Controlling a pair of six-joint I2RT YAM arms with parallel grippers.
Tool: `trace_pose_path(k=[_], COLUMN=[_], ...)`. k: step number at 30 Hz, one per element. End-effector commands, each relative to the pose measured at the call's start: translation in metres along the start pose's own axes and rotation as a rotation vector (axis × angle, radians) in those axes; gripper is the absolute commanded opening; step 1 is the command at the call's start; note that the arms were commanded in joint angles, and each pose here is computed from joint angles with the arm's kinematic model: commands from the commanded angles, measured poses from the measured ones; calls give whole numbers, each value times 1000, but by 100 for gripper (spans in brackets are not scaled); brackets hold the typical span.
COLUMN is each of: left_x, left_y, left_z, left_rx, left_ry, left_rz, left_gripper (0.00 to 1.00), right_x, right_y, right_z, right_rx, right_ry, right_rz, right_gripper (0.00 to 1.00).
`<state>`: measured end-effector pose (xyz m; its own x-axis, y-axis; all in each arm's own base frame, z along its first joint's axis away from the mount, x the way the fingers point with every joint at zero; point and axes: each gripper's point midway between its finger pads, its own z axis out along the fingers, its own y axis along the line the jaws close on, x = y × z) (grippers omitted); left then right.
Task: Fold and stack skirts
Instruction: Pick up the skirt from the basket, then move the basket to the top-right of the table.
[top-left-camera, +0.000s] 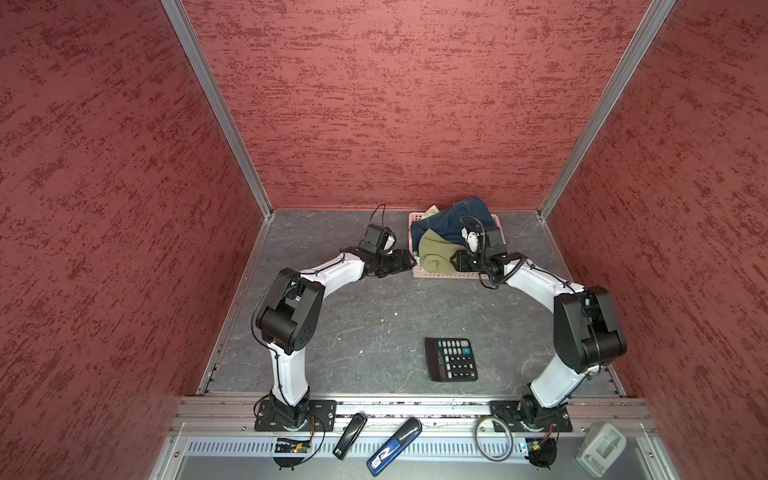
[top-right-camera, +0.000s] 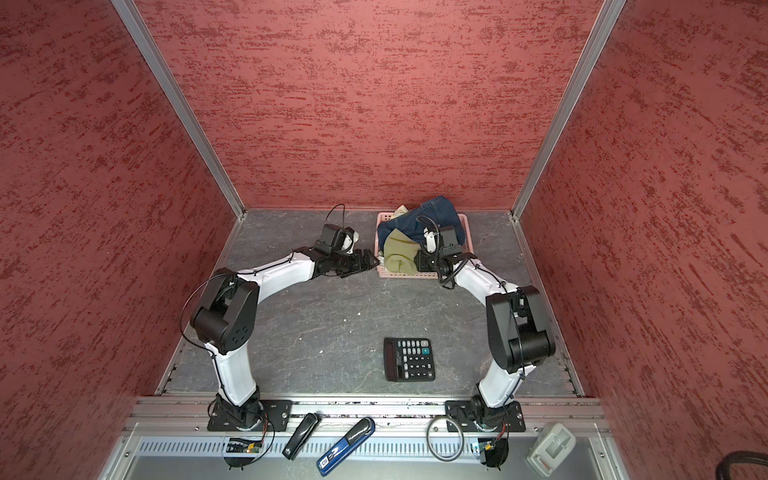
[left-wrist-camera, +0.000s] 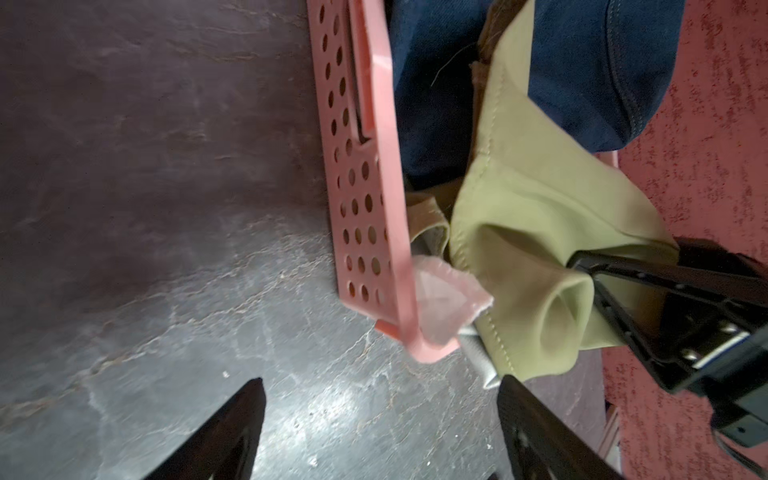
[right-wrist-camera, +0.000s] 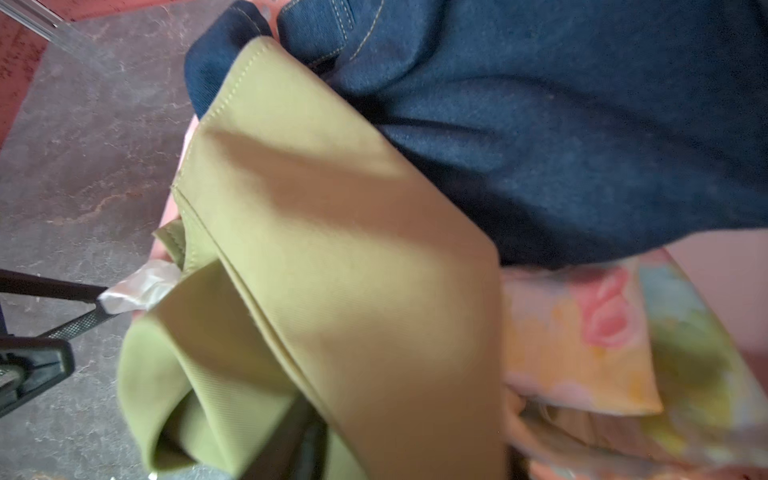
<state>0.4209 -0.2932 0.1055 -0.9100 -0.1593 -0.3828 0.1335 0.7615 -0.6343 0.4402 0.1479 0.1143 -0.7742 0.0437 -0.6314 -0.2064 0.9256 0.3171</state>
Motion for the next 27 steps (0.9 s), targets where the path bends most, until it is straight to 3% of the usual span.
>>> trace_pose_path(k=[1, 7, 19, 27], left_x=[-14, -25, -41, -36], left_y=[-15, -18, -25, -29], left_z=[8, 17, 33, 40], left_rx=[69, 91, 146, 140], left_ry=[-16, -12, -5, 19], left_rz=[-17, -32, -63, -37], left_gripper=[87, 87, 85, 84], right_x=[-46, -130, -224, -298], right_y=[19, 53, 72, 36], right_z=[-16, -70, -171, -300], right_rx=[-26, -82, -70, 31], right_ry=[-100, -272, -525, -841], right_rz=[-18, -26, -14, 104], right_gripper=[0, 0, 0, 0])
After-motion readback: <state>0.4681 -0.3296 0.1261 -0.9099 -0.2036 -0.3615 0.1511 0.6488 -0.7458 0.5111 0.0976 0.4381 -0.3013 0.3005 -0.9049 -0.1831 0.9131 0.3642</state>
